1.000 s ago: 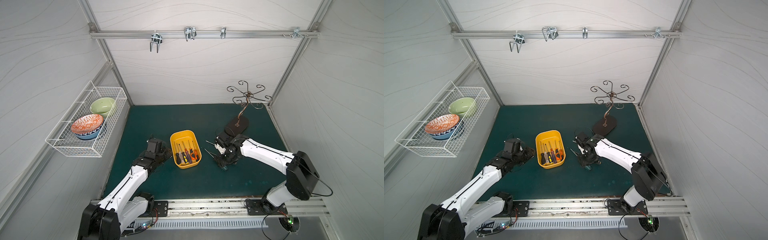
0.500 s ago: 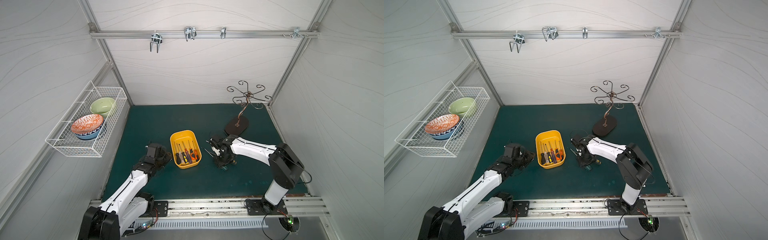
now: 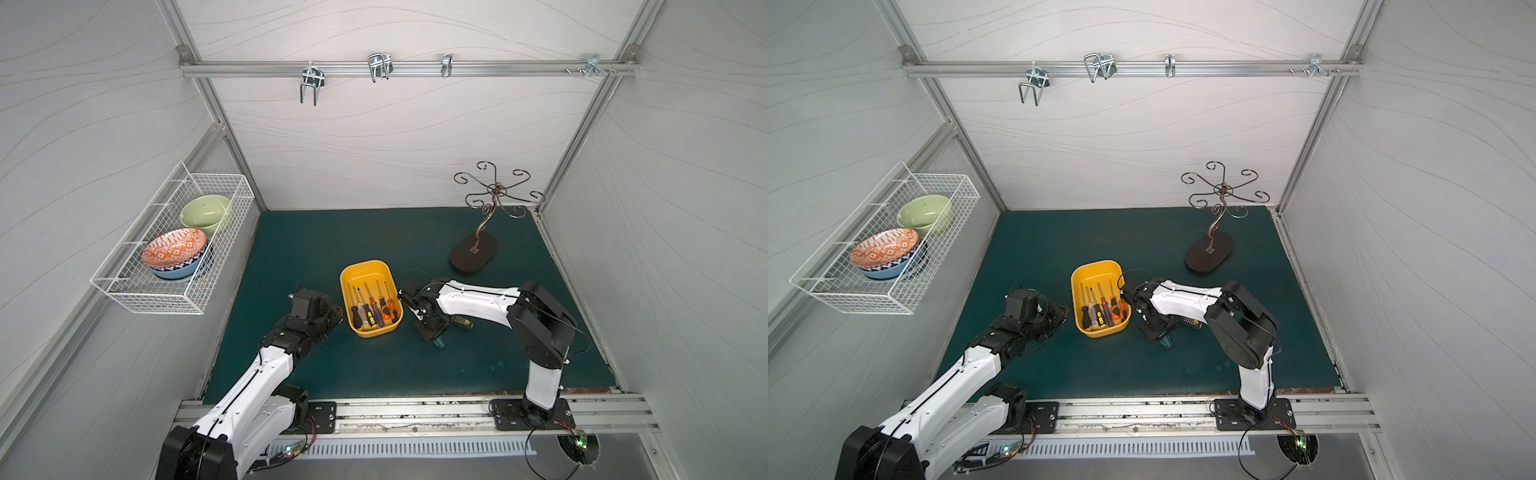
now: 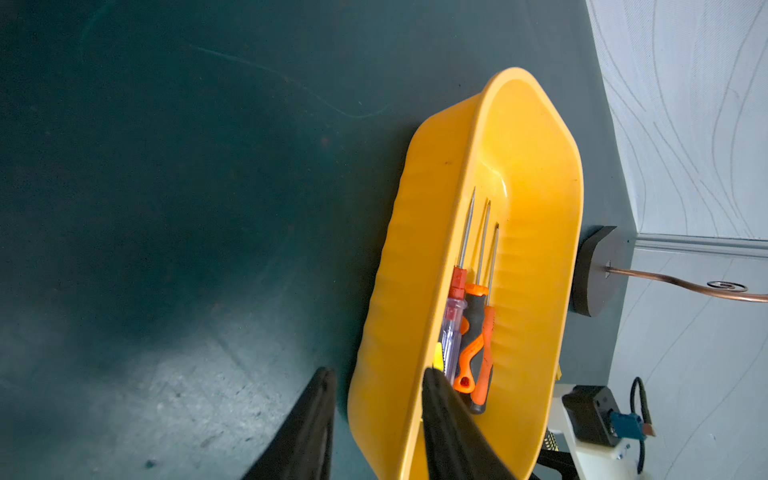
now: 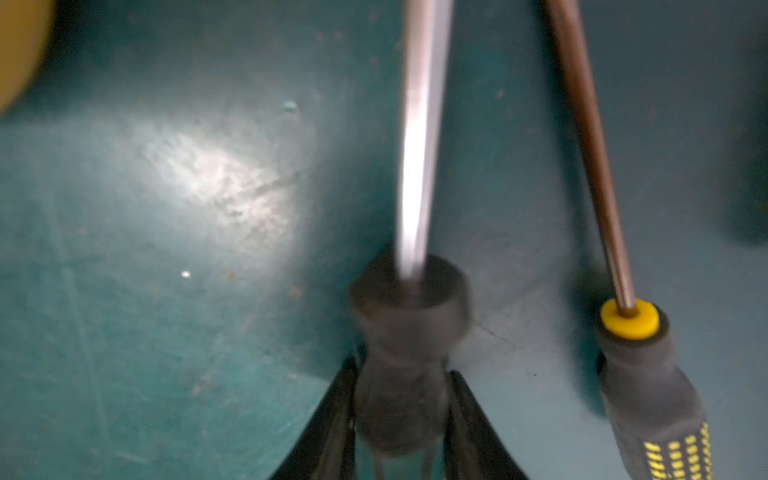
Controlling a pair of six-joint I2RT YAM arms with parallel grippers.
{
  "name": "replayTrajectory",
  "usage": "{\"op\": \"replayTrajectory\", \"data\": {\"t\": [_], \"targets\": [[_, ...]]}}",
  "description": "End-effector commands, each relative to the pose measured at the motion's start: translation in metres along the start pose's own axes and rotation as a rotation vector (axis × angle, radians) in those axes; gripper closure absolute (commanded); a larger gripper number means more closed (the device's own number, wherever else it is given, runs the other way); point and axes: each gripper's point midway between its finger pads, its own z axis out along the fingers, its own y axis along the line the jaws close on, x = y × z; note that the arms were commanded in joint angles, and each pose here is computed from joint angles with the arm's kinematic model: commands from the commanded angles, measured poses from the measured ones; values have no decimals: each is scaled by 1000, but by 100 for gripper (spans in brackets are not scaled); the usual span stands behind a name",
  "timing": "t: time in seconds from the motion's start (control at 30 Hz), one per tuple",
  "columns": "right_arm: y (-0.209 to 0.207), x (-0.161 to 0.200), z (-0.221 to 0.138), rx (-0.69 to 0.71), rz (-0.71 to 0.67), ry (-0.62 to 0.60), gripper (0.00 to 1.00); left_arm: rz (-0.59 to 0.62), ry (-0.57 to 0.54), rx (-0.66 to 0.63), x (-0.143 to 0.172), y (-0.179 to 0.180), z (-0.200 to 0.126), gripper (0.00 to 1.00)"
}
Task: Put the screwdriver on the desktop into the storage box
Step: Pick up the screwdriver from the center of the board.
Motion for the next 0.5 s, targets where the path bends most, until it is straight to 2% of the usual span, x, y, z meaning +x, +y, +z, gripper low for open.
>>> {"op": "replayTrajectory", "data": {"t": [0.0,0.3,0.47], "targets": [[0,5,-2,23,7,26,76,12,-29,6,-7,-3,-5,62],[-9,18,-64,-3,123,-61,96,77,-41,15,-13,-11,-11,62],[-3,18,-101,-30,191,-119,100,97,-51,10,-15,-11,-15,63]]}}
